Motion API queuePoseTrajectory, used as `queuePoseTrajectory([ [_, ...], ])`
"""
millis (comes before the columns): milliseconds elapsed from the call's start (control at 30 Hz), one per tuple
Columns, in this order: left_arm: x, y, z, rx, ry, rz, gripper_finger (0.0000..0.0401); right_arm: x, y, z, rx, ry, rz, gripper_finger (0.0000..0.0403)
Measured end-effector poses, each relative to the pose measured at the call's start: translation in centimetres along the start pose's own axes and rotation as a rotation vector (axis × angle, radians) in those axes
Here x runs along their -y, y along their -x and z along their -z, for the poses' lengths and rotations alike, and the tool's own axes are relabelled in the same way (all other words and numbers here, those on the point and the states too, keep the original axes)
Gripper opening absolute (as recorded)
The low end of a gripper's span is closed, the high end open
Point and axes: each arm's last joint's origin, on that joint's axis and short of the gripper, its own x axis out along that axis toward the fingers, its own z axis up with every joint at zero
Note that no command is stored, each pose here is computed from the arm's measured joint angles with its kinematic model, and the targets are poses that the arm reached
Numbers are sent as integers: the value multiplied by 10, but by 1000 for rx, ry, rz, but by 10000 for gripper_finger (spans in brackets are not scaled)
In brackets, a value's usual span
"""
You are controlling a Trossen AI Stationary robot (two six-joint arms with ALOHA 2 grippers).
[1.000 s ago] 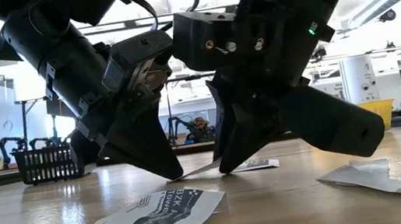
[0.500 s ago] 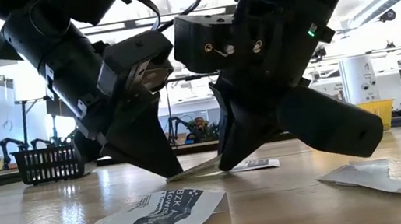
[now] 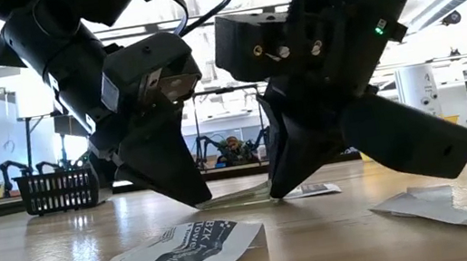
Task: Pick & Place First Aid Supplies
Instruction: Put the green bandage into the black bin
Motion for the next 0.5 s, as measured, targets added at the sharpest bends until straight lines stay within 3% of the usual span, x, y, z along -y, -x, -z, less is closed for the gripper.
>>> queuePoseTrajectory([
  [300,-1,0,-1,0,2,-1,144,3,5,1,-5,-13,-1,8],
  [500,-1,0,-1,-3,3,-2,151,6,10,-1,11,-24,-8,8],
])
